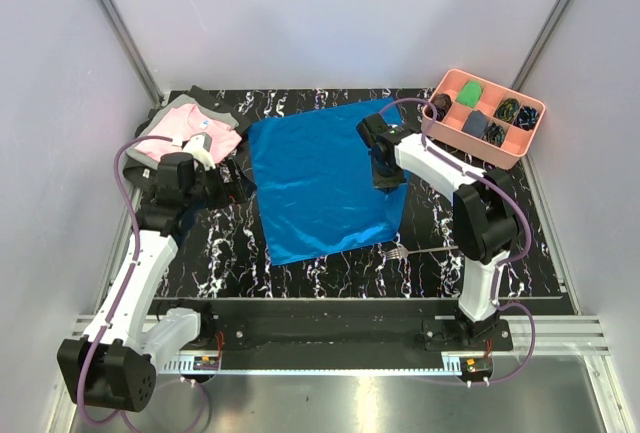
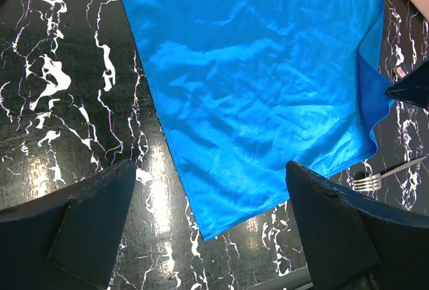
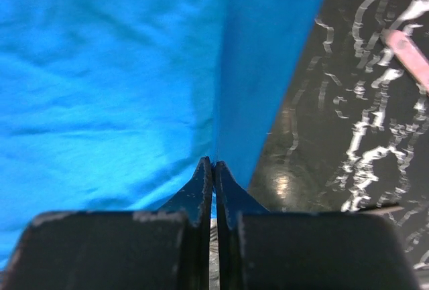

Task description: Fold the napkin, place the utensils inside, and roll it up

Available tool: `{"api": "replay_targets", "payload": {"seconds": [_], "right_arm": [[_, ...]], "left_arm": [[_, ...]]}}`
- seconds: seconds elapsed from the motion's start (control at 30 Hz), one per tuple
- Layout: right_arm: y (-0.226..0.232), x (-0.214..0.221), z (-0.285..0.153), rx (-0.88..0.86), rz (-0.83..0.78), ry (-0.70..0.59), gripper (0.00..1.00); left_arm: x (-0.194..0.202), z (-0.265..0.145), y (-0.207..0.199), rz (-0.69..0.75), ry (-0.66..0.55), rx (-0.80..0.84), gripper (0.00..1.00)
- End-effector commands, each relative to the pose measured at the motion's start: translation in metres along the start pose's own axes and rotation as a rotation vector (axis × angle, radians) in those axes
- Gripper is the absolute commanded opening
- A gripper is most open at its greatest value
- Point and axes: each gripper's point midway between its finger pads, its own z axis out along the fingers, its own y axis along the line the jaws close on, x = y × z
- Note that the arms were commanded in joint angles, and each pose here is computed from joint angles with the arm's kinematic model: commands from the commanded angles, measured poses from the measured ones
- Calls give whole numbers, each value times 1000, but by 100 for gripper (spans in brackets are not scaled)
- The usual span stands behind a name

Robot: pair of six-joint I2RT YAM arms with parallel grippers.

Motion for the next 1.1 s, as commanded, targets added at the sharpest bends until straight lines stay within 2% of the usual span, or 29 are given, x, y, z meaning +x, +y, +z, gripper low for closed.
{"api": "replay_targets", "payload": {"seconds": [0.0,0.17,0.33,0.37,0.43,0.47,0.53,0.57,0.63,0.67,0.7,0.77,0.87,0.9,0.93,1.07], "right_arm": [[34,-35,-30,-166,35,-84,0],[90,-67,-34,-377,62,-106,0],[146,-117,-54,-583,112,-200,0],[158,-117,-42,-595,110,-181,0],[179,-140,-59,-673,123,-226,0],[190,-139,-43,-676,122,-204,0],[211,-161,-62,-747,129,-258,0],[224,-159,-43,-750,131,-236,0],[244,-179,-60,-826,152,-289,0],[254,-177,-40,-829,161,-269,0],[260,-189,-53,-874,182,-299,0],[271,-194,-38,-900,204,-311,0],[283,-209,-41,-969,243,-367,0],[289,-205,-37,-996,258,-344,0],[294,-215,-46,-1051,269,-391,0],[312,-219,-52,-1163,316,-423,0]], "left_arm": [[-13,-5,-3,27,-54,13,96],[-13,-6,0,25,-60,0,96],[-15,-7,7,16,-69,-23,96],[-16,-6,8,13,-68,-26,96],[-16,-6,13,2,-70,-39,96],[-16,-5,15,-2,-67,-40,96],[-17,-4,19,-16,-67,-50,96],[-17,-4,20,-19,-68,-49,96],[-18,-4,24,-29,-69,-59,96],[-18,-4,25,-30,-71,-63,96],[-18,-4,27,-35,-71,-68,96],[-18,-4,29,-38,-71,-72,96],[-16,-2,30,-42,-64,-73,96],[-16,-2,30,-43,-62,-72,96],[-15,-2,29,-43,-58,-70,96],[-18,-2,38,-61,-67,-92,96]]}}
